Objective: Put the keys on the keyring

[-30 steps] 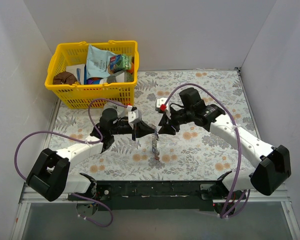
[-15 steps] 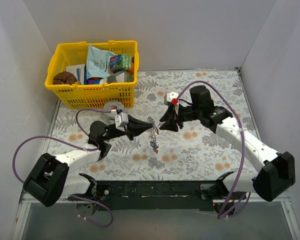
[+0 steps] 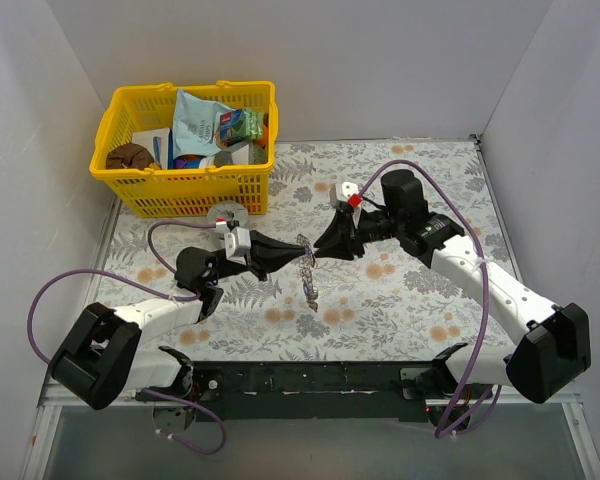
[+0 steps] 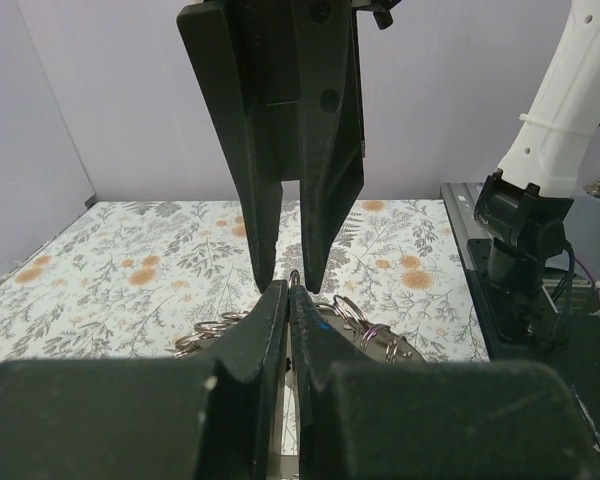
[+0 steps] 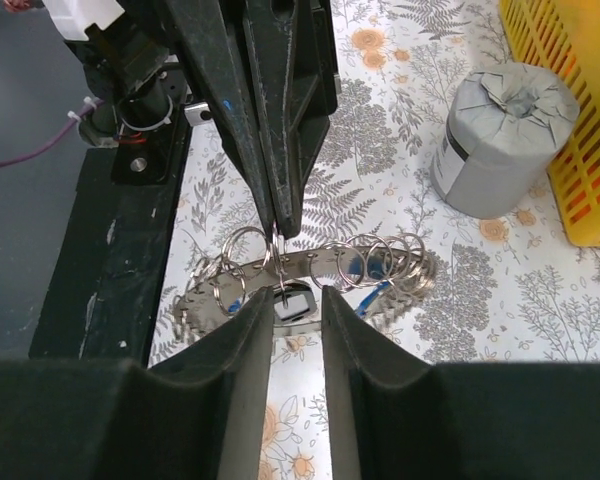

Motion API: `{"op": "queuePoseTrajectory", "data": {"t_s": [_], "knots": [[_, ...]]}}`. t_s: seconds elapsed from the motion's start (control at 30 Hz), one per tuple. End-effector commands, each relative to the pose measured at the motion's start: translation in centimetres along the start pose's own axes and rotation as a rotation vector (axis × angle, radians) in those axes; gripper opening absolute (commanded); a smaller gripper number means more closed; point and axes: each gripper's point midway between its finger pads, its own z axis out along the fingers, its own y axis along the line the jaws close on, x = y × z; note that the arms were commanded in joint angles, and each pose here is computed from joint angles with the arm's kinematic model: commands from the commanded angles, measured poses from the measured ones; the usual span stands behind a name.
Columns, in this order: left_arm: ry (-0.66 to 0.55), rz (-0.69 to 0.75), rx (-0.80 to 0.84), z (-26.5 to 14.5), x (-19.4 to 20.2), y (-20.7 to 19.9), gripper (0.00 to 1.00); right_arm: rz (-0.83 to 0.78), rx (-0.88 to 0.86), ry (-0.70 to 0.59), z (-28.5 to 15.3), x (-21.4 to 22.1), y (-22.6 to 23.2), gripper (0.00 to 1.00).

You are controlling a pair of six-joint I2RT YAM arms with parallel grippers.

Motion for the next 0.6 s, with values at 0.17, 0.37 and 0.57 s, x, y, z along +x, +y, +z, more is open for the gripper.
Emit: {"op": "queuePoseTrajectory", "data": {"t_s": [0.17, 0.37, 0.57], "knots": [[-0.051, 0.058, 0.014, 0.6, -2.1, 0.2, 0.00, -0.013, -0.066, -0.042, 0.4, -1.1, 1.1, 0.02], [-0.050, 0.061, 0.015, 0.5, -2.3, 0.1, 0.00, -0.001, -0.073, -0.026, 0.6, -0.4, 1.0, 0.01], [-0.065, 0.066, 0.021, 0.6, -2.7, -0.1, 0.00, 0.006, -0.072, -0.010, 0.7, 0.3, 0.9, 0.01]]}}
